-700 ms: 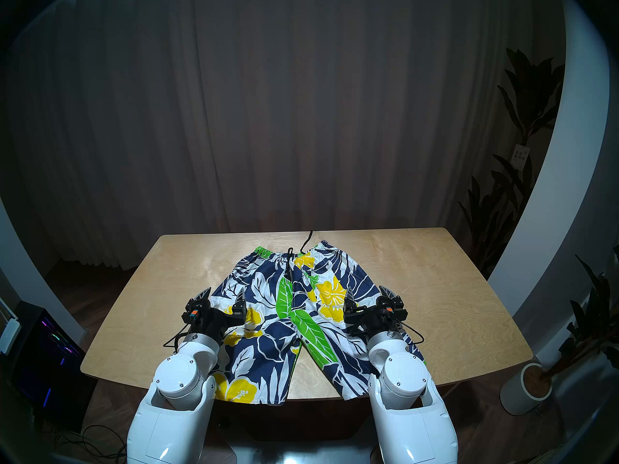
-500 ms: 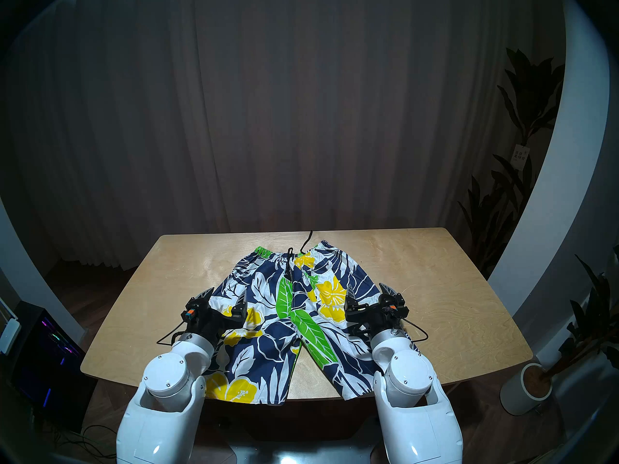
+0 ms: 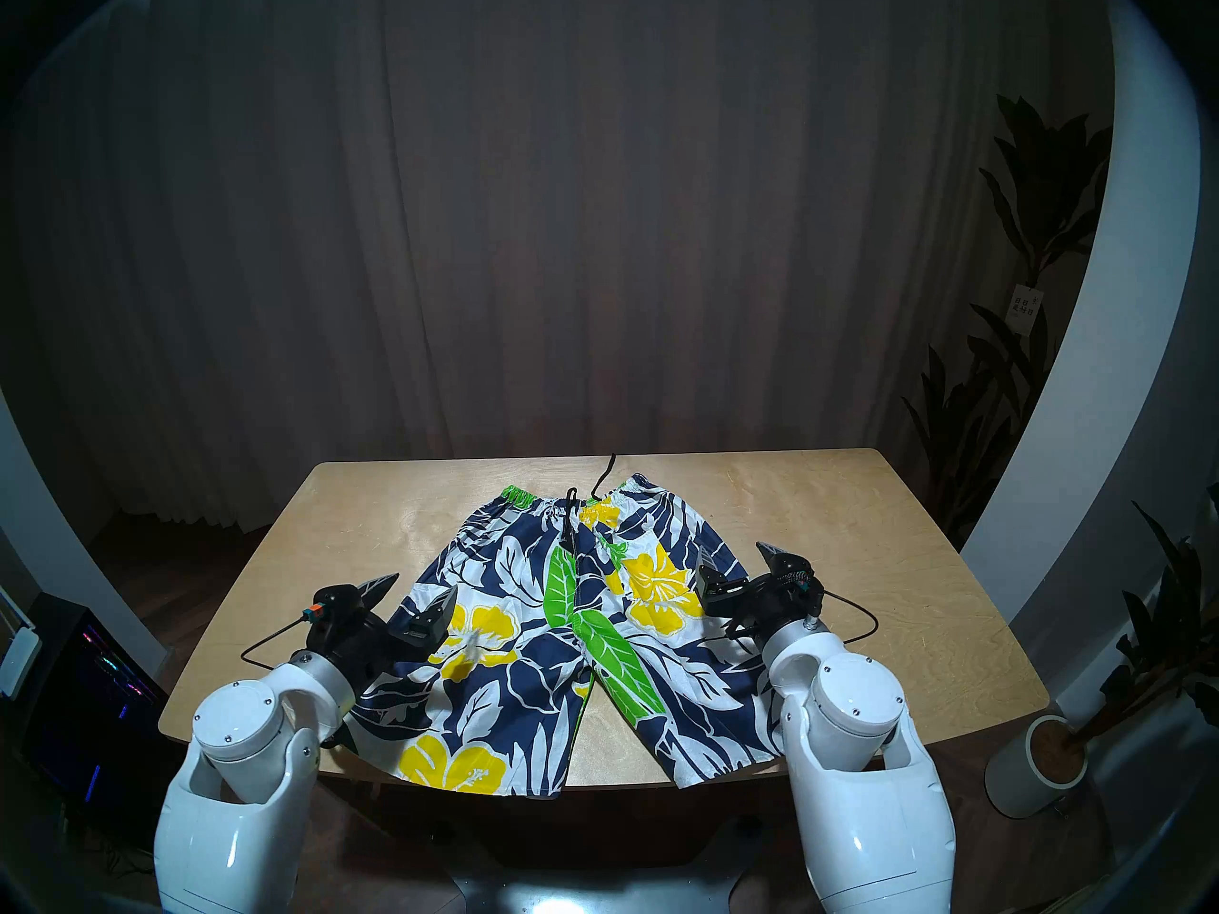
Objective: Fold the pants in half lengthwise, then in half again, and set them down flat
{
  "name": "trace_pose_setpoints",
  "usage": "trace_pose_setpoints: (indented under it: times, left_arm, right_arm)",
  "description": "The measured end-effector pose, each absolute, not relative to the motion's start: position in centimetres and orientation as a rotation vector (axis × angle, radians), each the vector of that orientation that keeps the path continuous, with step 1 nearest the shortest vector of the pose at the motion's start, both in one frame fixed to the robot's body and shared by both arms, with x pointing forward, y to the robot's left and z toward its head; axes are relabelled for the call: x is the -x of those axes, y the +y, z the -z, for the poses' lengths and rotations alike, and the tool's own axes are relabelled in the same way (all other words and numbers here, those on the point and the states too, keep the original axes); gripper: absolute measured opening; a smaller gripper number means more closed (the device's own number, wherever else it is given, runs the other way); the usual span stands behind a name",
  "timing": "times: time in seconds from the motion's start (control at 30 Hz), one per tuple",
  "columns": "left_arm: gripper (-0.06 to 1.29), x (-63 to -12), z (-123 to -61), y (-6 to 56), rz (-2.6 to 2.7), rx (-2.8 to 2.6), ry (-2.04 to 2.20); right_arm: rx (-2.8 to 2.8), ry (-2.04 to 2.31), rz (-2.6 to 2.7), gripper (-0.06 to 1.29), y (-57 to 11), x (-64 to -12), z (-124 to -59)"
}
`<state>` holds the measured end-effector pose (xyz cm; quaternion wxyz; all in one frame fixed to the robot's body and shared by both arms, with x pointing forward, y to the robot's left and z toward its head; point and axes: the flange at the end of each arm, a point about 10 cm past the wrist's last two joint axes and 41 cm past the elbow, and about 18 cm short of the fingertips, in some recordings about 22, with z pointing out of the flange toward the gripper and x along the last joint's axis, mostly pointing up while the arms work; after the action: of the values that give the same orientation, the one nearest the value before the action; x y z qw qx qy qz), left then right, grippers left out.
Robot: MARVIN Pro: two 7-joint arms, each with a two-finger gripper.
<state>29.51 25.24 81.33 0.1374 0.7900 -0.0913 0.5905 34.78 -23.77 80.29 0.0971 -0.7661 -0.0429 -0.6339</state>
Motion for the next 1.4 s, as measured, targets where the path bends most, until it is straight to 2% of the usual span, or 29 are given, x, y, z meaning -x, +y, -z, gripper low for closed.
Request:
trace_pose_setpoints:
  times: [0.9, 1.4]
  left_arm:
    - [1.24, -30.9, -81.1, 31.7, -1.221, -2.306, -0.355]
    - [1.24, -33.8, -81.3, 34.3, -0.984, -2.357, -0.341]
  right_arm:
    - [2.218, -0.611, 1.524, 1.22, -31.6, -37.0, -82.2]
    - [2.119, -0.566, 1.600, 1.22, -36.7, -37.3, -82.4]
